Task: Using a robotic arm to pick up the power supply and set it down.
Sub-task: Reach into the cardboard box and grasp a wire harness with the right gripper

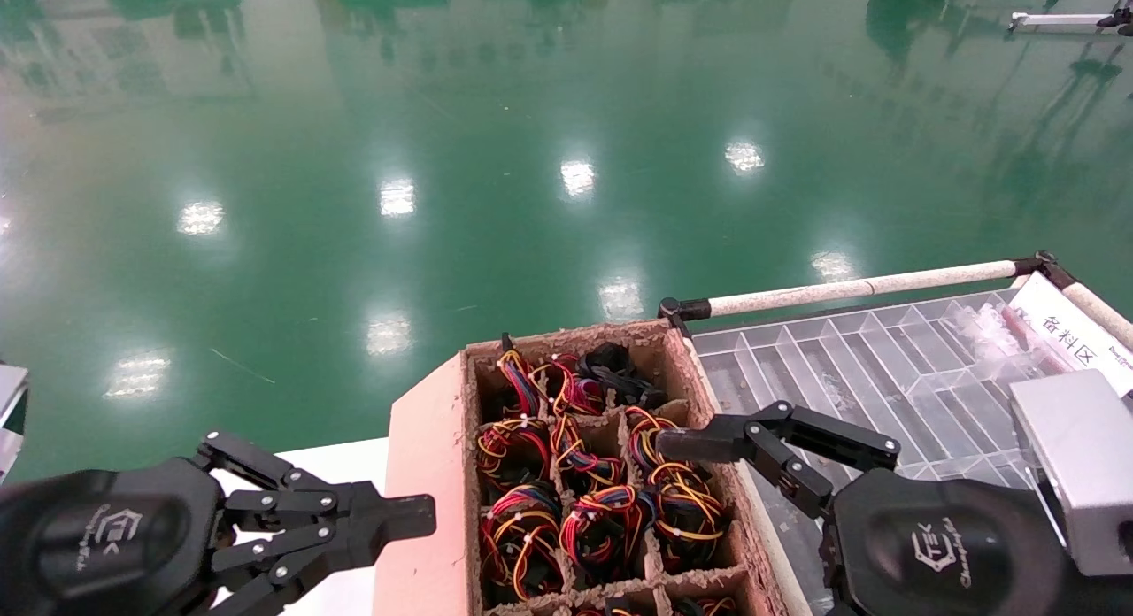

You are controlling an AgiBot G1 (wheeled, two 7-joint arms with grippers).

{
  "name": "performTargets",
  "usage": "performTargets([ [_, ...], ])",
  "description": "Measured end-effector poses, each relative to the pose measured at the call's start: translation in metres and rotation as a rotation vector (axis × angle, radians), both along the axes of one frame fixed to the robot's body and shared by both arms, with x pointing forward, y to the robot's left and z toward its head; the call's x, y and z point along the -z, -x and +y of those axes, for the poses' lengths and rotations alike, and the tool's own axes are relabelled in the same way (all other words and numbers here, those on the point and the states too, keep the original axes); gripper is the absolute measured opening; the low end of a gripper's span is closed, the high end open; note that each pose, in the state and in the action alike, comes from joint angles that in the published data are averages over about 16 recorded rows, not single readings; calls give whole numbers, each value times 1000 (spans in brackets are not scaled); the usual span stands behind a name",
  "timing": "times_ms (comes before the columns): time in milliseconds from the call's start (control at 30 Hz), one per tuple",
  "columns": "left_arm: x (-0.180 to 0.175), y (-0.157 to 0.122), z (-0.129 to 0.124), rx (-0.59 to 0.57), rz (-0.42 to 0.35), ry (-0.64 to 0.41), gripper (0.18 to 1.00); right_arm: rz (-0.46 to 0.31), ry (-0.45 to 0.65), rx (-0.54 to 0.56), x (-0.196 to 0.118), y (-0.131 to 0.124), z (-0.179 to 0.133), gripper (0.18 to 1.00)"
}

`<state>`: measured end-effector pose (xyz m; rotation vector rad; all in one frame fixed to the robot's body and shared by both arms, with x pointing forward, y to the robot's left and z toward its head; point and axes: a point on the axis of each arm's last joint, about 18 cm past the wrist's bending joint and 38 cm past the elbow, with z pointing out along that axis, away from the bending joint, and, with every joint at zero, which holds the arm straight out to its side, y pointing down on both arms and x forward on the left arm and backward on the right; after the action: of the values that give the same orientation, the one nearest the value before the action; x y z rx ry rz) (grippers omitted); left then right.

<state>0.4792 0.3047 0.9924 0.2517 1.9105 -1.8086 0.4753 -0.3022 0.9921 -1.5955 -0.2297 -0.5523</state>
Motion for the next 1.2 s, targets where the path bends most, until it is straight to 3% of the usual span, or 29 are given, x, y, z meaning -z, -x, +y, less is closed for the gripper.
performTargets([
  [333, 0, 0, 0, 0, 0, 0, 208, -6, 29, 48, 4, -10, -3, 1000],
  [667, 0, 0, 0, 0, 0, 0, 303, -27, 232, 176, 15, -48, 3, 1000],
  [1000, 0, 0, 0, 0, 0, 0, 512, -56, 498, 261, 17, -93, 22, 1000],
  [1200, 0, 0, 0, 0, 0, 0, 655, -77, 589, 278, 13, -116, 36, 995],
])
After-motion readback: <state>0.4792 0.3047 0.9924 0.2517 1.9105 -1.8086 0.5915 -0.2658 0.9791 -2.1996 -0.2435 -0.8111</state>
